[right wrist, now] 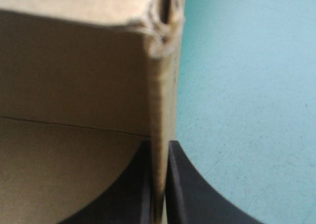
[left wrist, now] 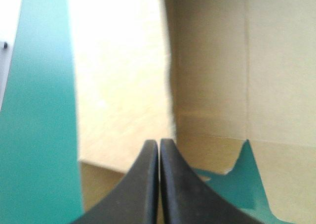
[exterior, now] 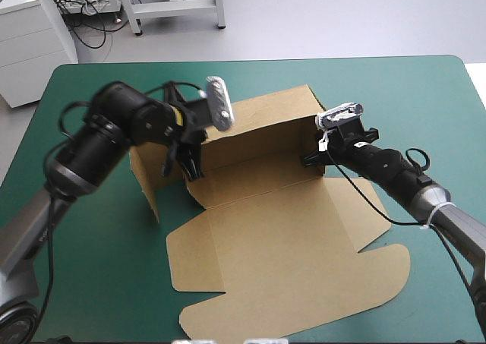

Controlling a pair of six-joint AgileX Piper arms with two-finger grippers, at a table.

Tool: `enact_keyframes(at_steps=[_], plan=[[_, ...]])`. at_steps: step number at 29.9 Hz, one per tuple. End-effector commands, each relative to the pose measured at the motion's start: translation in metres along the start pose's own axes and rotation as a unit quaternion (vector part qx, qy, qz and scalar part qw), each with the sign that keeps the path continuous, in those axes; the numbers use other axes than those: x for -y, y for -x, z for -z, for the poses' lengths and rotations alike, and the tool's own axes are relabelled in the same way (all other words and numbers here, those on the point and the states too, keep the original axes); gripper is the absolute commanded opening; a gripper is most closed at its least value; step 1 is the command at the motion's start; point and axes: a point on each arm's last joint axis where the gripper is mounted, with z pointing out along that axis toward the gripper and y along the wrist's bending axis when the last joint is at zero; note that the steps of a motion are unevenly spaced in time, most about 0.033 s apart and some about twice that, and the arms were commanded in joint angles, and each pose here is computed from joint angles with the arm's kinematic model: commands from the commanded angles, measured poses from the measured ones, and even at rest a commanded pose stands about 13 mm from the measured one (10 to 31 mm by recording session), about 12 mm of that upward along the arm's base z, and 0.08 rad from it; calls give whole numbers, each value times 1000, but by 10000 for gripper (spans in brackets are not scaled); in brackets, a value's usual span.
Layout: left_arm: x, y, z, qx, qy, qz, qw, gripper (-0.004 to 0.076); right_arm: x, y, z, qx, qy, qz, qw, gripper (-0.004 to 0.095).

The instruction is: Fold the box

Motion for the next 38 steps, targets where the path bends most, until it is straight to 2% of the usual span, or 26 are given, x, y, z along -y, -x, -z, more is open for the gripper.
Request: enact_keyframes(at_steps=[1,4,8,11,14,19,21,27,31,38], plan=[[-44,-30,34,47,37,111,992,-8,3,21,12,45,-19,-6,999,-18],[-82,-69,39,73,76,251,962,-8,3,20,12,44,-16,-6,999,-18],[-123,-140,46,96,99,468,873,-9,1,19,12,38,-8,-6,999,-18],[-137,-186,47,138,80,559,814,-9,0,19,12,34,0,-6,999,-18],[-137,-230,42,174,61,629,756,-9,0,18,12,33,2,-6,999,-18],[-114,-294,8,175,43,729,661,-9,0,18,12,33,0,-6,999,-18],[-104,-307,-6,177,39,750,636,-9,0,18,12,33,0,-6,999,-18],[-78,-326,-40,159,35,782,601,-9,0,18,12,33,0,-6,999,-18],[-73,-334,-43,165,43,798,578,-9,0,18,12,32,2,-6,999,-18],[-72,-346,-38,154,67,801,575,-9,0,18,12,32,1,-6,999,-18]])
